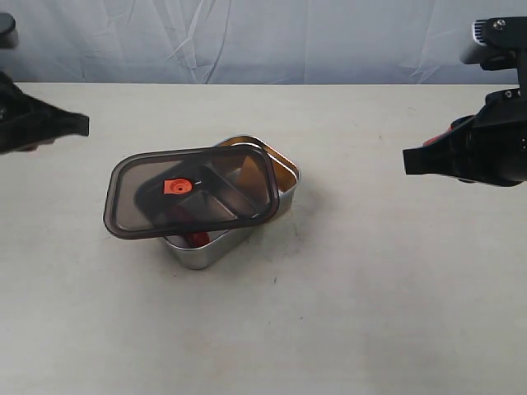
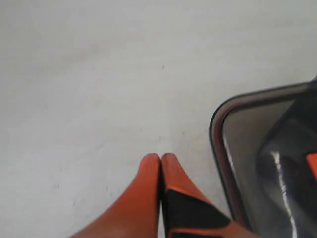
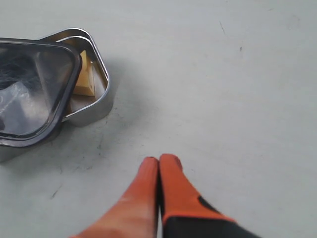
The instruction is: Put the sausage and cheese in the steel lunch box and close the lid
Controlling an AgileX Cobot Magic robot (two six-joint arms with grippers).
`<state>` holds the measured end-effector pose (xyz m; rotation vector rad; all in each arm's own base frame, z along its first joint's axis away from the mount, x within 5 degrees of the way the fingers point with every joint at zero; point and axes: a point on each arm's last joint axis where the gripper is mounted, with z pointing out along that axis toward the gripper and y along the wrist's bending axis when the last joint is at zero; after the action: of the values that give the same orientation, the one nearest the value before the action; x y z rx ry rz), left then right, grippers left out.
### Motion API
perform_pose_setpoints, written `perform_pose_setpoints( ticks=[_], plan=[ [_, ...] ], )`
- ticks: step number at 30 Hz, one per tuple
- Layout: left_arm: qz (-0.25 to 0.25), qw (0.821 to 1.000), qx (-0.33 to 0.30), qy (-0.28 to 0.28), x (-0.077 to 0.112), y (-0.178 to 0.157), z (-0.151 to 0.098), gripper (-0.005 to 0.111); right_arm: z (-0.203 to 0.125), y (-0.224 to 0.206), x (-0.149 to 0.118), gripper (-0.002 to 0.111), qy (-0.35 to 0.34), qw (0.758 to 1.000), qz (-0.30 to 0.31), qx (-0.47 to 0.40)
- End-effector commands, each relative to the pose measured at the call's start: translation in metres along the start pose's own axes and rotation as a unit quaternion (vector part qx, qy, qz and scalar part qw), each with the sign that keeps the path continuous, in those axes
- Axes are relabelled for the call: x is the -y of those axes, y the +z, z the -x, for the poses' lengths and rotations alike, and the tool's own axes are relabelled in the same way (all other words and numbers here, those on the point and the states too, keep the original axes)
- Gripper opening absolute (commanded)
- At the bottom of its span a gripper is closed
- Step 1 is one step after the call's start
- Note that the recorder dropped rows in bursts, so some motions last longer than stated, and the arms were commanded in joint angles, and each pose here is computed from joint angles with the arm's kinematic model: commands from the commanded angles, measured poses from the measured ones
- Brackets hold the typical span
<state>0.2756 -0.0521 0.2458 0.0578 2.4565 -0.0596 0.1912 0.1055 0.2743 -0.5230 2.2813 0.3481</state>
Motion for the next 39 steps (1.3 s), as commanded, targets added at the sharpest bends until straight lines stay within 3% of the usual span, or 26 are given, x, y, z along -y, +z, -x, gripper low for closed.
perform_pose_setpoints(
  ticks=[1,9,15,27,33,39],
  plan=[
    [0.005,0.997,-0.080,-0.022,0.003,0.023,-0.014,0.000,0.002,0.000,-0.001,0.000,0.000,1.000,0.001,0.004],
    [0.001,0.991,-0.124,-0.041,0.007,0.042,-0.024,0.000,0.002,0.000,-0.001,0.000,0.002,1.000,0.001,0.004],
    [-0.037,0.989,-0.134,-0.050,0.014,0.043,-0.026,0.000,0.002,0.000,-0.001,0.000,0.002,1.000,0.001,0.004],
    [-0.044,0.989,-0.134,-0.043,0.021,0.042,-0.027,0.000,0.003,0.000,0.000,0.000,0.001,1.000,0.000,0.008],
    [-0.041,0.985,-0.164,-0.045,0.024,0.060,-0.036,0.000,0.003,0.000,0.000,0.000,0.001,1.000,0.000,0.008],
    [-0.063,0.984,-0.163,-0.021,0.047,0.061,-0.041,0.000,0.003,0.000,0.000,0.000,0.001,1.000,0.000,0.008]
  ],
)
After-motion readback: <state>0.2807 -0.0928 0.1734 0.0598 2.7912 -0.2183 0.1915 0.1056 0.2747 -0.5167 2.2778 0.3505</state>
